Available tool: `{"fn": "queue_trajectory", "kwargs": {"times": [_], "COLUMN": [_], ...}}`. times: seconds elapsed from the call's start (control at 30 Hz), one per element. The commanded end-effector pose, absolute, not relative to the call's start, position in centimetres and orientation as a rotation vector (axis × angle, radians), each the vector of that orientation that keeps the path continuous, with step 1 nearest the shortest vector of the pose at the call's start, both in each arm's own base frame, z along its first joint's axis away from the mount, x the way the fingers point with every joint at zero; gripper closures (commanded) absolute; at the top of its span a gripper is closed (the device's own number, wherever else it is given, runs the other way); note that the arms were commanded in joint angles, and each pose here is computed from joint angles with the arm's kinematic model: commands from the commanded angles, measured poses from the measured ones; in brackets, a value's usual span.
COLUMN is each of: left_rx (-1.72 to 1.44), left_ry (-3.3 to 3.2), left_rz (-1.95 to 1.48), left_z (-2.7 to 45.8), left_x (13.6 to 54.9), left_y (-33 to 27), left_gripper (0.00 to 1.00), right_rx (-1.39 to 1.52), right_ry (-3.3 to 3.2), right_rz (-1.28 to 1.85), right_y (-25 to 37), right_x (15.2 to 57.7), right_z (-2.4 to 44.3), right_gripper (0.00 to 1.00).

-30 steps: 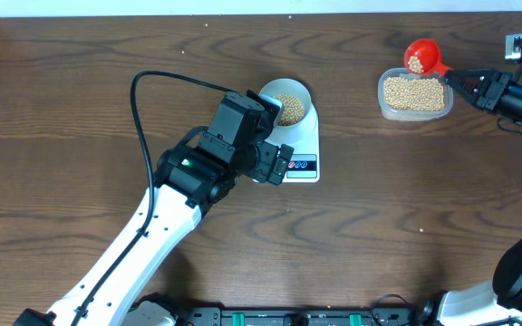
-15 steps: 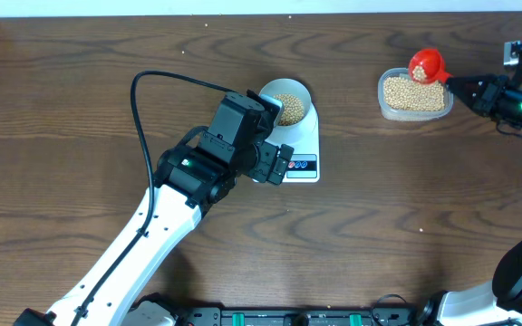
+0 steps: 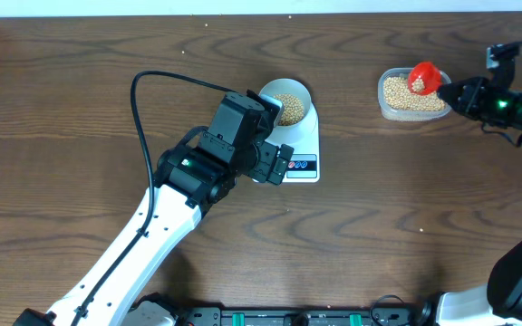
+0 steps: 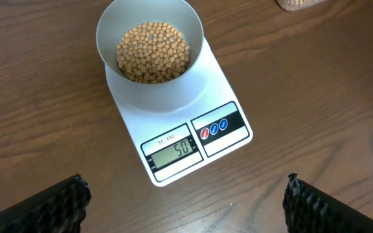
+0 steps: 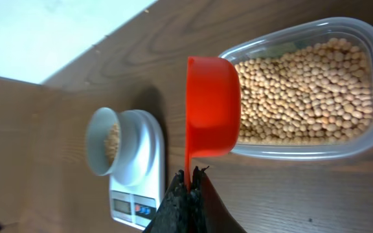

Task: Scoop item into bowl and weigh 50g on scale
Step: 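Move the red scoop right back to the soybean tub, then lower the red scoop into the tub and release it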

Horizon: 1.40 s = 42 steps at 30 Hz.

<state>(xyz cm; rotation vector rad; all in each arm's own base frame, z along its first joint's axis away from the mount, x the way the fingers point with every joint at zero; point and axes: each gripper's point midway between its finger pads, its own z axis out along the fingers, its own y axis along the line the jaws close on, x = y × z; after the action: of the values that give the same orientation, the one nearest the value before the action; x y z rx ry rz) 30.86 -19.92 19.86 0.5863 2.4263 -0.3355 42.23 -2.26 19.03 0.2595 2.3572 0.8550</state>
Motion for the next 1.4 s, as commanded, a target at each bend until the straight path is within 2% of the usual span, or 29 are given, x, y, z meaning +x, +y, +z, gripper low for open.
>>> {"fn": "queue_trajectory", "kwargs": {"times": [0.0,0.4,0.93,1.17,1.37], "left_rx": [0.572,0.571,0.571,0.571,0.571], "left_ry": [2.430,2.430,2.430,2.430,2.430], "left_rz": [-0.324,-0.324,-0.324,-0.324,-0.324], "left_z": [19.9,19.9,19.9,19.9,19.9], "left_x": [31.1,31.1,31.1,31.1,31.1], "left_y": [-19.7,-19.7,-19.7,-19.7,-19.7], "left_gripper": [0.02,0.02,0.02,0.02,0.02], "right_rx": [0.252,0.234,-0.056,-0.032,0.241], "right_ry": [2.398,2.556,2.472,2.463,2.456], "right_rz": [0.649,0.120,-0.574,-0.588,-0.366], "right_y": [-3.0,-2.9,-1.9,-1.6,-0.9], "right_x": [42.3,41.8,42.0,41.9,42.2], "right_z": [19.1,16.3,18.2,18.2,17.6], "right_gripper": [0.98,0.98,0.98,0.99,0.99]}}
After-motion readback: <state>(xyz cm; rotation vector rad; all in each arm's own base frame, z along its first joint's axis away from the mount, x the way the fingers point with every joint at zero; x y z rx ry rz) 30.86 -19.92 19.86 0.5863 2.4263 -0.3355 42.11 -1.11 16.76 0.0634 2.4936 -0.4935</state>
